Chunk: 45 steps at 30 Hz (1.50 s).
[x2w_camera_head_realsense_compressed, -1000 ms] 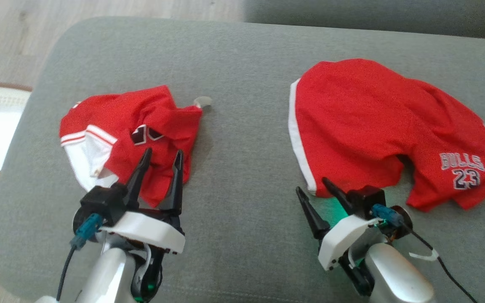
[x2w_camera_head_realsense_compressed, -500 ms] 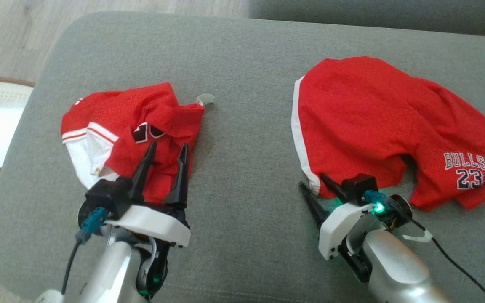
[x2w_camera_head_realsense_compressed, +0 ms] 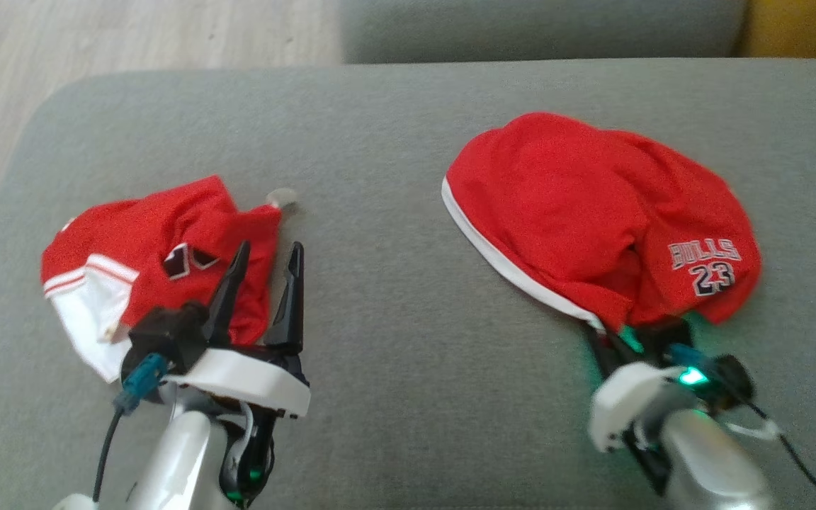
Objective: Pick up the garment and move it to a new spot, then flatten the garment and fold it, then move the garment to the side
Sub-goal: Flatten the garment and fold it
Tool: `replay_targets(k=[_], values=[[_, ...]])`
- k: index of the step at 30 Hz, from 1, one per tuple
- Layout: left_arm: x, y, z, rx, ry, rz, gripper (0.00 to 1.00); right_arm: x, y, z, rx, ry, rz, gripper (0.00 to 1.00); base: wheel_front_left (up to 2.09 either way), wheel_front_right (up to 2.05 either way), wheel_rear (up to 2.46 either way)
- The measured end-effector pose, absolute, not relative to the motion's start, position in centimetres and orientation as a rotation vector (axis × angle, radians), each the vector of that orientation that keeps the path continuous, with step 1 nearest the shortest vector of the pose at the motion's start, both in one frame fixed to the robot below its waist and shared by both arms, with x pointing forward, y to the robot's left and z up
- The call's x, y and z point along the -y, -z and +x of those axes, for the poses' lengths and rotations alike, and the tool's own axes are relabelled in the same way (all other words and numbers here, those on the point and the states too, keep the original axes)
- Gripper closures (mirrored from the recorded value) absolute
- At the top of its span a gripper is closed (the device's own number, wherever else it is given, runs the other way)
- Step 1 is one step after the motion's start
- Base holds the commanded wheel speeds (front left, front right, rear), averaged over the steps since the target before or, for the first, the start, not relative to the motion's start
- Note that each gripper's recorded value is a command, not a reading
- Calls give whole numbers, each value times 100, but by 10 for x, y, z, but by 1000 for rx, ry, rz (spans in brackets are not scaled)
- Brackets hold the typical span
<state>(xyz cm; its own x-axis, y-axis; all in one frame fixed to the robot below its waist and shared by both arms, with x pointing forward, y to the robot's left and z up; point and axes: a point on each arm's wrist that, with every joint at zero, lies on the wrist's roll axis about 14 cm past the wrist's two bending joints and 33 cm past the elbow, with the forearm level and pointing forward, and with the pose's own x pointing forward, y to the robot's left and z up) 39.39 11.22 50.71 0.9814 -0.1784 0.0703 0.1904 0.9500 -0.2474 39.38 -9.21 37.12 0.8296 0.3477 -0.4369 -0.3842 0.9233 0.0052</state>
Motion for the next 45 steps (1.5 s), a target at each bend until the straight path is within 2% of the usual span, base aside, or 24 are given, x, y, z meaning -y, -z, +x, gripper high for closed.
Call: replay_targets(k=[5, 15, 16, 17, 22, 26, 35, 45], values=[[-91, -511, 391, 49, 245, -268, 0, 175, -375, 376, -443, -190, -119, 100, 0, 0, 0], [-66, -515, 392, 52, 315, -282, 0, 269, -393, 347, -460, 70, -179, 100, 0, 0, 0], [-65, -515, 393, 51, 318, -283, 0, 275, -397, 346, -452, 89, -182, 4, 0, 0, 0], [-65, -515, 393, 50, 319, -283, 0, 277, -400, 346, -440, 102, -179, 0, 0, 0, 0], [-62, -512, 394, 42, 324, -285, 0, 255, -414, 355, -383, 89, -147, 0, 0, 0, 0], [-63, -510, 394, 36, 321, -285, 0, 229, -438, 364, -271, 48, -84, 0, 0, 0, 0], [-73, -508, 393, 35, 295, -283, 0, 148, -474, 375, -94, -164, 51, 0, 0, 0, 0], [-90, -501, 392, 21, 250, -278, 0, 109, -430, 385, -242, -282, 32, 0, 0, 0, 0]])
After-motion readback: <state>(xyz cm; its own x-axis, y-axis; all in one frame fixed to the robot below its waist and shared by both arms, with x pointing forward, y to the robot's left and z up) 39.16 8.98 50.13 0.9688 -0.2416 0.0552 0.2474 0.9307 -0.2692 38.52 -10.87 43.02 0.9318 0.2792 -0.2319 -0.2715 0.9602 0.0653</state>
